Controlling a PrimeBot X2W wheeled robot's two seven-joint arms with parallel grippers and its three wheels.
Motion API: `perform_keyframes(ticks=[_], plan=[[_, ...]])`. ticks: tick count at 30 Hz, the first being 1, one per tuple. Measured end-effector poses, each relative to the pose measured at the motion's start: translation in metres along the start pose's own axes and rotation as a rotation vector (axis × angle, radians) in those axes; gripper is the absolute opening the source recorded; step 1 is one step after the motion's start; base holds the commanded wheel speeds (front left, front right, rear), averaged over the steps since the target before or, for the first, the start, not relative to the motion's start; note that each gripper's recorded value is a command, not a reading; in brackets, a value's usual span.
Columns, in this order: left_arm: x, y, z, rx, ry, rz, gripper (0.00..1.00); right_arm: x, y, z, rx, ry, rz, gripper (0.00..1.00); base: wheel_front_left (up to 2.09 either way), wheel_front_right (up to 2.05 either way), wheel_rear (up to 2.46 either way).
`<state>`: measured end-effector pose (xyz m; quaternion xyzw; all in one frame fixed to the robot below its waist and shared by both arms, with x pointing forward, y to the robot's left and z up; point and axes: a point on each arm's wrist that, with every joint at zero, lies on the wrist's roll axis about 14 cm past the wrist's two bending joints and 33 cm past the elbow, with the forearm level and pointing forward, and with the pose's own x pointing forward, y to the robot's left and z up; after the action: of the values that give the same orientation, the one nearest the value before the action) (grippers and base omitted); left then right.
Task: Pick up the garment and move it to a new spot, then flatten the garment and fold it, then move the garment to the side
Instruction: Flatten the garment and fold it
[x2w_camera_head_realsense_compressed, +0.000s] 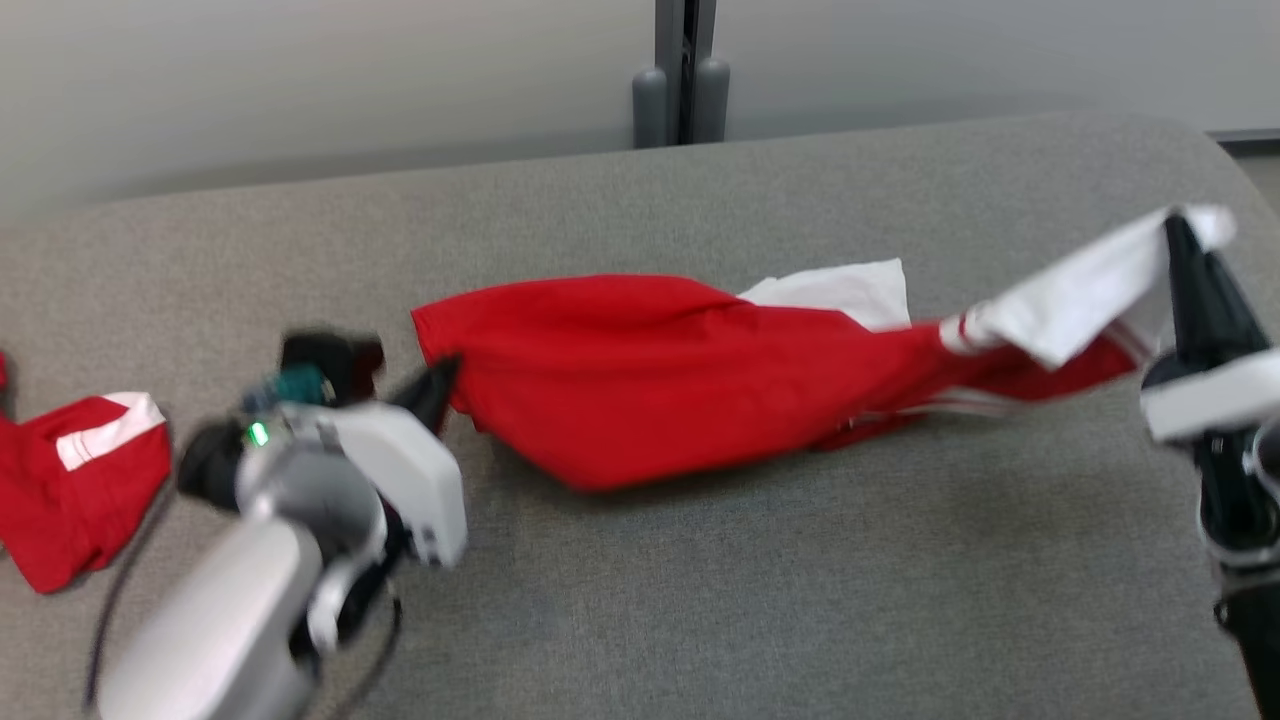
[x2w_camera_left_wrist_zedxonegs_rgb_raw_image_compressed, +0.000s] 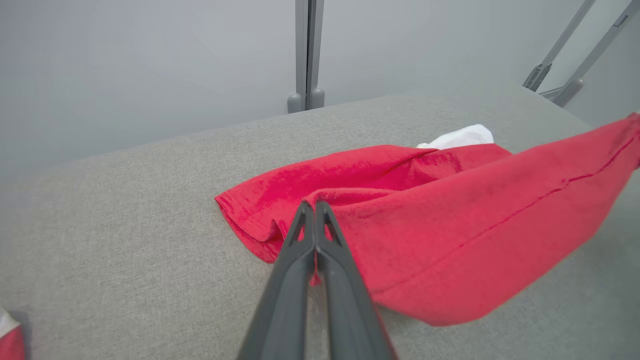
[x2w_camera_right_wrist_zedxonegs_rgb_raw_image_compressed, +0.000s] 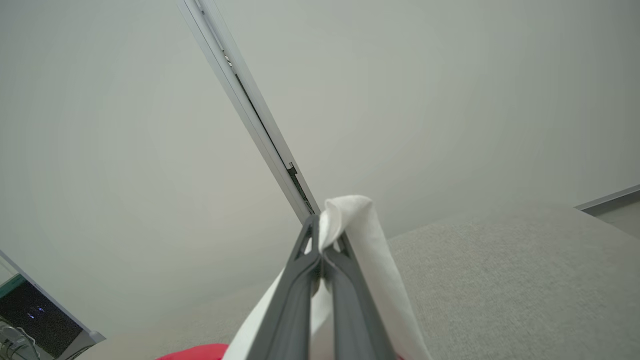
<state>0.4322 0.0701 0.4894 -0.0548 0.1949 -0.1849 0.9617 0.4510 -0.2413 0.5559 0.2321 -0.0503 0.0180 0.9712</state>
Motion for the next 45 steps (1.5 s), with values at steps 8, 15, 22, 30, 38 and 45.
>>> perform_keyframes(ticks=[8, 15, 22, 30, 38, 45], plan=[[0.080, 0.034, 0.101, 0.148, -0.088, -0.036, 0.00, 0.101, 0.053, 0.057, -0.024, -0.135, 0.154, 0.00, 0.00, 0.00, 0.00], [0.137, 0.050, 0.189, 0.195, -0.219, -0.028, 0.00, 0.176, 0.075, 0.107, -0.019, -0.262, 0.212, 0.00, 0.00, 0.00, 0.00], [0.164, 0.066, 0.247, 0.168, -0.342, 0.011, 0.00, 0.219, 0.099, 0.154, -0.057, -0.406, 0.274, 0.00, 0.00, 0.00, 0.00], [0.171, 0.072, 0.266, 0.111, -0.388, 0.008, 0.00, 0.225, 0.134, 0.174, -0.096, -0.444, 0.368, 0.00, 0.00, 0.00, 0.00], [0.173, 0.048, 0.197, 0.076, -0.234, -0.067, 0.00, 0.195, 0.118, 0.091, -0.130, -0.202, 0.387, 0.00, 0.00, 0.00, 0.00], [0.129, 0.009, 0.103, 0.041, -0.018, -0.227, 0.00, 0.115, 0.078, 0.020, -0.103, 0.058, 0.343, 0.00, 0.00, 0.00, 0.00]])
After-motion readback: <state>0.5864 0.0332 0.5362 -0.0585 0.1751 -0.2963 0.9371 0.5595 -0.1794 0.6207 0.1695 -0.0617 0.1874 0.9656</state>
